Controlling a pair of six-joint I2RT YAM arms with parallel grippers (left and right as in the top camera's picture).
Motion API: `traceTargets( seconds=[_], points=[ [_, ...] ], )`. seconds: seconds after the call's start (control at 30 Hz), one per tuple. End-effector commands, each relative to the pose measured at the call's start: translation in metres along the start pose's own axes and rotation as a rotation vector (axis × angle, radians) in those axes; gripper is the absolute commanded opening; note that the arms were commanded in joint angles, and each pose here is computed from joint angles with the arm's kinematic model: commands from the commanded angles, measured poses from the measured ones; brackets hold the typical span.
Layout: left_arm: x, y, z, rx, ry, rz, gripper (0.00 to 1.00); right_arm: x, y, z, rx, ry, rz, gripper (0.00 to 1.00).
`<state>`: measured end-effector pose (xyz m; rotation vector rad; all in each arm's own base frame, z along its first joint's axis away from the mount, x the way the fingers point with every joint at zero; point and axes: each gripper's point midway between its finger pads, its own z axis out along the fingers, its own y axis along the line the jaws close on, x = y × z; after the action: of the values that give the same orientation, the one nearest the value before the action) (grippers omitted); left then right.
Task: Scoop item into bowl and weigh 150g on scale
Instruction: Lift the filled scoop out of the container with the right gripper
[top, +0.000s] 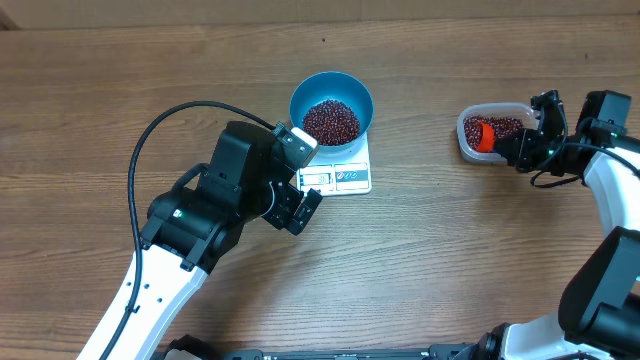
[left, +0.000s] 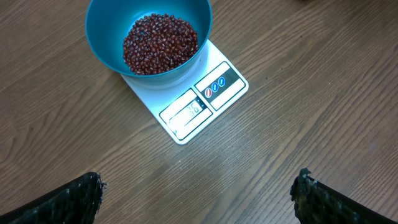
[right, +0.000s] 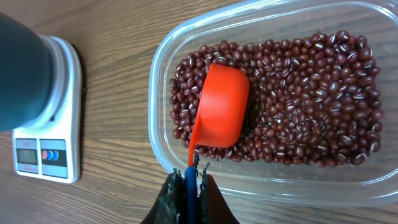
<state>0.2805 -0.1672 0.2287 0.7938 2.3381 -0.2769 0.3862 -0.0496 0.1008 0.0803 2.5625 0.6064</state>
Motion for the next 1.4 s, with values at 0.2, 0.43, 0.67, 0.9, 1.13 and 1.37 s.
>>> traceTargets(
  seconds=[0.2,0.43,0.67,0.9,1.13,1.37],
  points=[
    [0.001,0.001,0.000,-0.002,0.003,0.016,1.00,0.003,-0.003,0.012,-0.163,0.005,0.151,0.04],
    [0.001,0.001,0.000,-0.002,0.003,0.016,1.00,0.000,-0.011,0.002,-0.210,-0.031,0.196,0.04],
    [0.001,0.001,0.000,-0.002,0.003,0.016,1.00,-0.005,-0.021,-0.014,-0.260,-0.086,0.248,0.04],
    [0.001,0.001,0.000,-0.002,0.003,0.016,0.99,-0.012,-0.028,-0.037,-0.353,-0.171,0.298,0.04],
    [0.001,0.001,0.000,-0.002,0.003,0.016,1.00,-0.012,-0.039,-0.052,-0.378,-0.214,0.337,0.04],
    [0.001,0.001,0.000,-0.002,0.003,0.016,1.00,-0.022,-0.024,-0.066,-0.511,-0.268,0.334,0.04]
  ],
)
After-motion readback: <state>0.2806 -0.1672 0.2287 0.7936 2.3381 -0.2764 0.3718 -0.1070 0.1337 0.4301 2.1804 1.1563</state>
